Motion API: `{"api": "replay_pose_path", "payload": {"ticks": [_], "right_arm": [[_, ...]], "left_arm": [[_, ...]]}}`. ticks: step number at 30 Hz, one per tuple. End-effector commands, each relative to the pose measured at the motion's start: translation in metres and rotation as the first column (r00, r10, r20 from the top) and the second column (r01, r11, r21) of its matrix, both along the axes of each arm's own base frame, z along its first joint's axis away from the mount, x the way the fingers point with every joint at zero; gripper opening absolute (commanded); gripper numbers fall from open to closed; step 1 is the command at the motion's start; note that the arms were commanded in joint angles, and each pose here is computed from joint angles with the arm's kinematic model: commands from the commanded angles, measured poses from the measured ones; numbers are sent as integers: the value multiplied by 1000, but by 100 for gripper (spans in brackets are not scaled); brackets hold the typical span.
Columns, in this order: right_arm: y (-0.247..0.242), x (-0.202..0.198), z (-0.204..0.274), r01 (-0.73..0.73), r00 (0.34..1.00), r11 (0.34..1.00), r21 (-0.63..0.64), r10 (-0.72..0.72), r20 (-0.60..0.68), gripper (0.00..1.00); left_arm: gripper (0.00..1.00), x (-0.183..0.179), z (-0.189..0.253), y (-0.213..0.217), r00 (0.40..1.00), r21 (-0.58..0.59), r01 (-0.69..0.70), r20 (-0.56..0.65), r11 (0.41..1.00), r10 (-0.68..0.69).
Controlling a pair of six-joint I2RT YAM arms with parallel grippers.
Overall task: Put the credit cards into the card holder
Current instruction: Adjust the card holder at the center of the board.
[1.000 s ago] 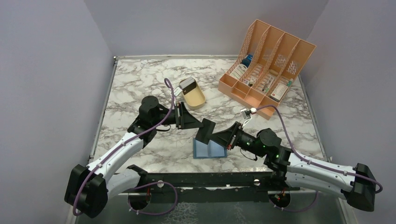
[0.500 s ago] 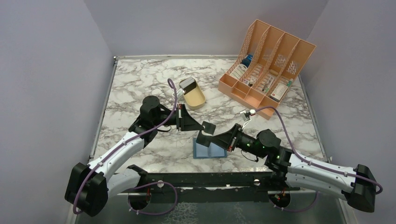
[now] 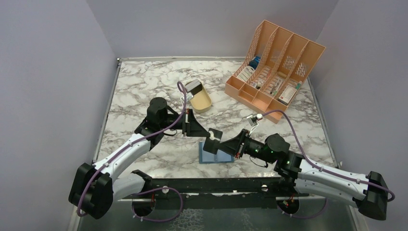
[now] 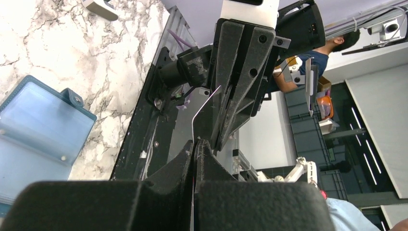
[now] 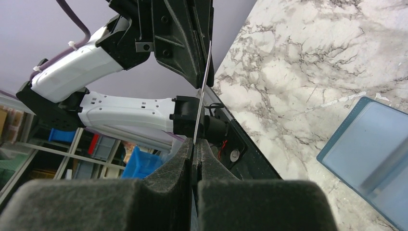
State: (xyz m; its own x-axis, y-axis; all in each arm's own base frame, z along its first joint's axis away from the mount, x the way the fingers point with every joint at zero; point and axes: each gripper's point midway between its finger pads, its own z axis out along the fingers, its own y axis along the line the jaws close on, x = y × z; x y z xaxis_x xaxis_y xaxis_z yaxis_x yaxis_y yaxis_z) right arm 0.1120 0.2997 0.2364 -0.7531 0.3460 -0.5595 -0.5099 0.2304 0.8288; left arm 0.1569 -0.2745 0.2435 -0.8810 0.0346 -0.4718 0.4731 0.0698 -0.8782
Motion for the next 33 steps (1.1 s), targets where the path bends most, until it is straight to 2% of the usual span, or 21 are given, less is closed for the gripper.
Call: {"api": "replay_pose_path", "payload": {"ticks": [1, 4, 10, 26, 27, 30, 33], "right_arm": [[3, -24, 24, -126, 991, 989, 70, 123, 56, 1], [3, -25, 21, -126, 992, 990, 68, 123, 39, 1], [3, -31, 26, -164, 986, 982, 96, 159, 53, 1], [-1, -31, 15, -145, 989, 985, 89, 144, 17, 1], [-1, -30, 14, -138, 990, 986, 91, 138, 7, 1], [-1, -24, 9, -105, 993, 989, 101, 109, -32, 1], [3, -20, 10, -96, 995, 991, 90, 99, -33, 1]], "left_arm": [[0, 19, 5, 1, 996, 2, -60, 71, 998, 60], [0, 20, 3, 3, 996, 24, -67, 64, 997, 65], [8, 22, 4, 4, 994, 52, -77, 77, 996, 73], [8, 26, 6, 3, 995, 52, -79, 72, 996, 75], [12, 25, 9, 3, 995, 45, -77, 71, 996, 73], [35, 20, 18, 2, 996, 12, -59, 68, 998, 58], [46, 15, 26, 6, 994, -2, -69, 88, 998, 69]]}}
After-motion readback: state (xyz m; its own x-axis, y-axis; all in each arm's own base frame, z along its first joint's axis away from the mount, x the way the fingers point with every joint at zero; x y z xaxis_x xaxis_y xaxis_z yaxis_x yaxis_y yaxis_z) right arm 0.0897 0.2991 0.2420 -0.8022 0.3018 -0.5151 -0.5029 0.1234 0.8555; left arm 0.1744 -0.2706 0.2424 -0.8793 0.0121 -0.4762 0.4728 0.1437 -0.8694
